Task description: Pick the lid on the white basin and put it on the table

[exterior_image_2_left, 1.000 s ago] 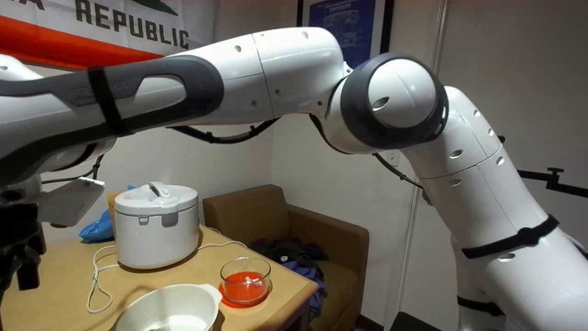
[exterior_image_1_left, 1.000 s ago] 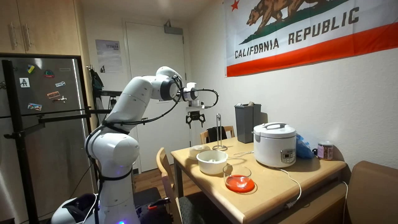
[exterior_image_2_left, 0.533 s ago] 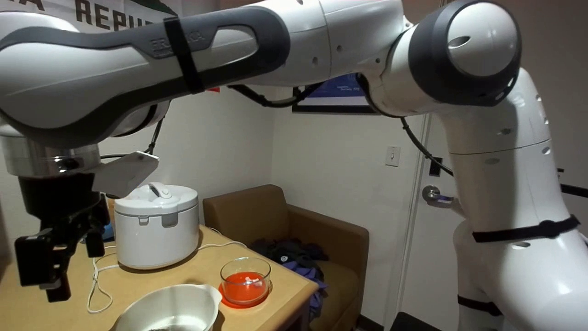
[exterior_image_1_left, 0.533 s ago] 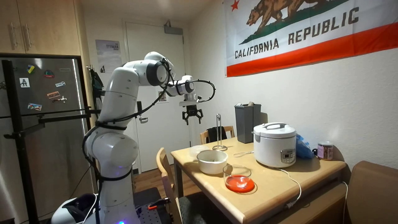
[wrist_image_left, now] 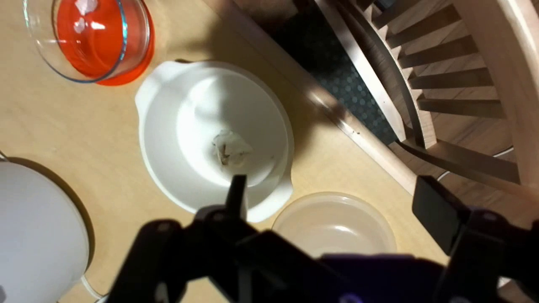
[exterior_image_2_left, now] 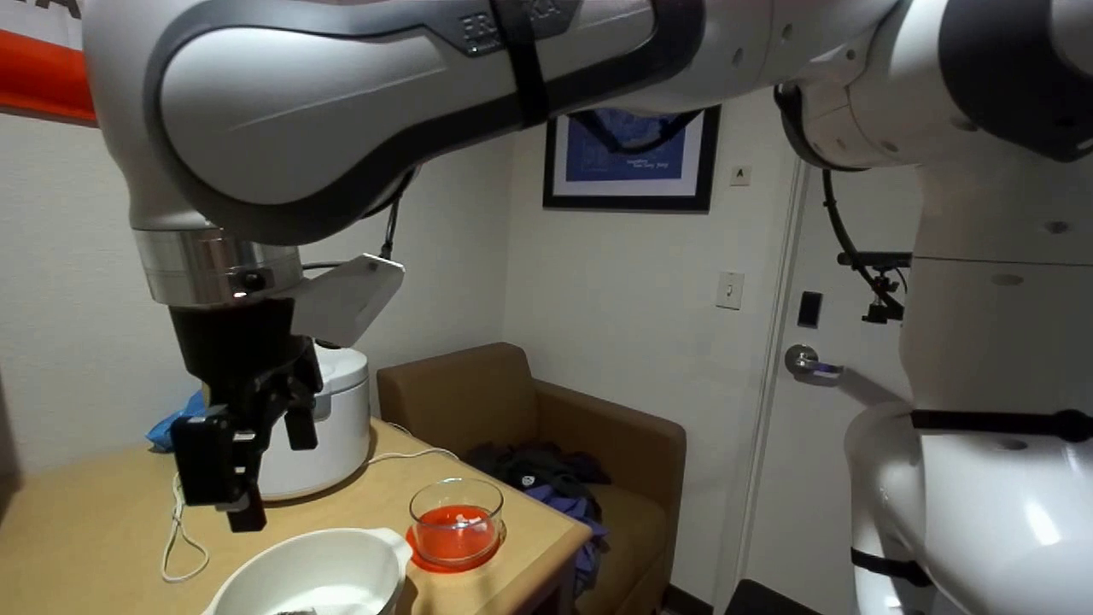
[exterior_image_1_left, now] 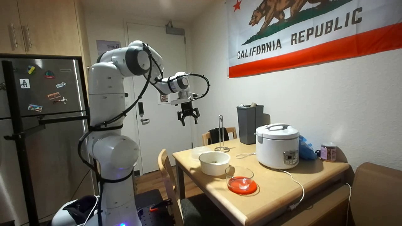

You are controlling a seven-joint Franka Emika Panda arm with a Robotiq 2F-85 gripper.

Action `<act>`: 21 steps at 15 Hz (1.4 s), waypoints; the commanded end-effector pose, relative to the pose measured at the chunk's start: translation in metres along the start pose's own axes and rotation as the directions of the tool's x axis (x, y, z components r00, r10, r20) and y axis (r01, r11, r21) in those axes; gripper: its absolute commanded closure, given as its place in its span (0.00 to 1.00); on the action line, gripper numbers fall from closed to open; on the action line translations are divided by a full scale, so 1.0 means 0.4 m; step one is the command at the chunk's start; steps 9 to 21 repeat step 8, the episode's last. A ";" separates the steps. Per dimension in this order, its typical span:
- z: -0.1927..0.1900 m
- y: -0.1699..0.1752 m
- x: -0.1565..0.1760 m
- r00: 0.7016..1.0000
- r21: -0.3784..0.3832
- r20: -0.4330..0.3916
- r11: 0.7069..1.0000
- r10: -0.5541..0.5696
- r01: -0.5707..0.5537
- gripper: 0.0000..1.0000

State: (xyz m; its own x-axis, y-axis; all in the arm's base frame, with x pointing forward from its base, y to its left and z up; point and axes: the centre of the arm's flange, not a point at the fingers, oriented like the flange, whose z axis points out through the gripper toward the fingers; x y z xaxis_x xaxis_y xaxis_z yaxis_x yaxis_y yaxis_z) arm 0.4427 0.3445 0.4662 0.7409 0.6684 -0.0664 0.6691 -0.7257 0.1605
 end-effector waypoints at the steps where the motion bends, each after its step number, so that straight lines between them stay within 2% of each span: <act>1: 0.000 0.001 -0.009 1.000 -0.003 0.002 1.000 0.002 -0.002 0.00; 21: 0.010 -0.005 0.000 1.000 0.001 0.007 1.000 -0.004 0.004 0.00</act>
